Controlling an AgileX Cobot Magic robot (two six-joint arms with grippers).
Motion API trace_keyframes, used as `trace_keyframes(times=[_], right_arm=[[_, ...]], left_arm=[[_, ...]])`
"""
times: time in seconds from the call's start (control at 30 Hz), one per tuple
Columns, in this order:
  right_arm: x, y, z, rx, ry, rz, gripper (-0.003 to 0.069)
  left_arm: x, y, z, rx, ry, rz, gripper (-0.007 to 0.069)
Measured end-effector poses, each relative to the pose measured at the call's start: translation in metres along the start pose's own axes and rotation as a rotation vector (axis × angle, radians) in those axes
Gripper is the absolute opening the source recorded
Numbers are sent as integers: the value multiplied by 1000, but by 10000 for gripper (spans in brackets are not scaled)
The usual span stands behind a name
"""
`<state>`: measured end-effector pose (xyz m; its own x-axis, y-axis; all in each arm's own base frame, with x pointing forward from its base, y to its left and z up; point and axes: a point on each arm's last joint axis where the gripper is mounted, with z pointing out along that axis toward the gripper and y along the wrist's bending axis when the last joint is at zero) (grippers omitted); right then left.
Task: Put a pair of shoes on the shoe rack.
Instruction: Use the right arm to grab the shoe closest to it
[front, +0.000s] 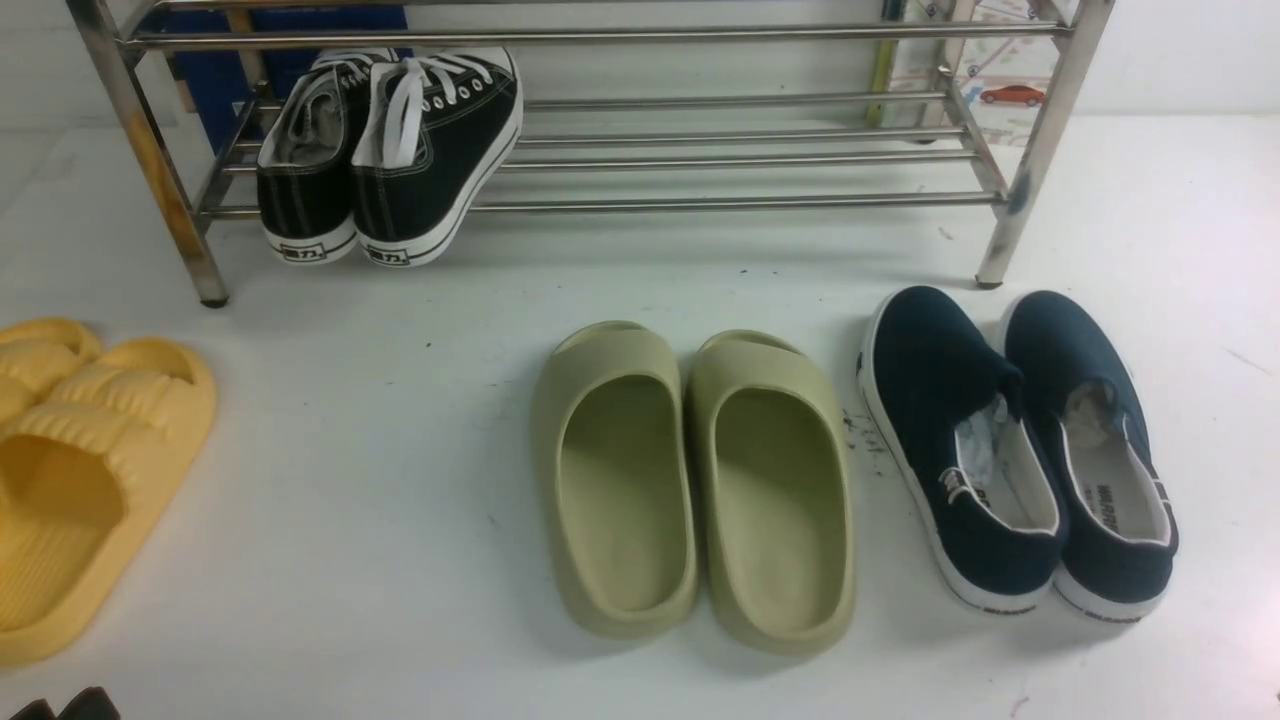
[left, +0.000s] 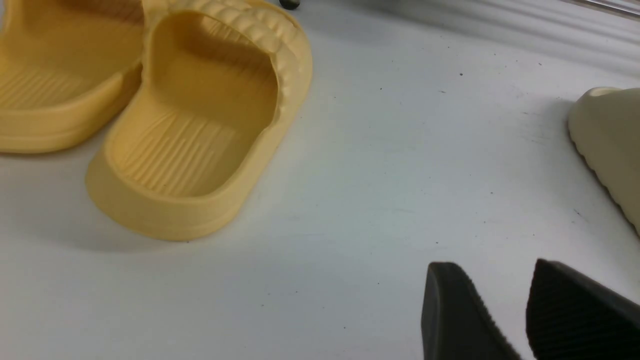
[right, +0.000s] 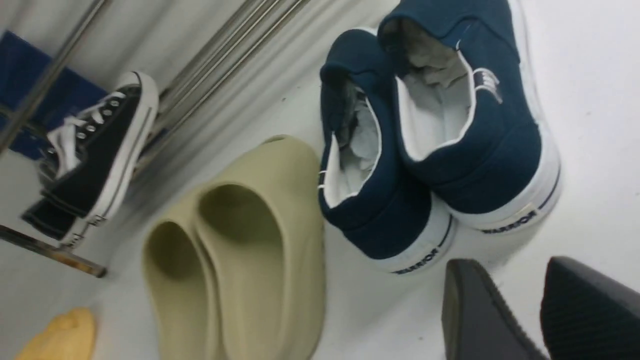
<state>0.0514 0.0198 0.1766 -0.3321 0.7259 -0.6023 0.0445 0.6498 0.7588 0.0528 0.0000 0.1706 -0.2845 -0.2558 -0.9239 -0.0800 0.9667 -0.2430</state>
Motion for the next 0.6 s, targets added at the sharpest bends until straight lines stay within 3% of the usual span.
trace_keyframes(times=[0.13, 0.37, 0.47, 0.6], right_arm=[[0, 4, 0, -42, 3, 105, 239], [-1, 4, 0, -53, -13, 123, 239], [-2, 4, 0, -53, -21, 103, 239], [-7, 5, 0, -61, -82, -32, 239]], left_arm=[[0, 0, 0, 0, 0, 0, 237], [0, 0, 0, 0, 0, 0, 237], [0, 0, 0, 0, 0, 0, 237], [0, 0, 0, 0, 0, 0, 237]])
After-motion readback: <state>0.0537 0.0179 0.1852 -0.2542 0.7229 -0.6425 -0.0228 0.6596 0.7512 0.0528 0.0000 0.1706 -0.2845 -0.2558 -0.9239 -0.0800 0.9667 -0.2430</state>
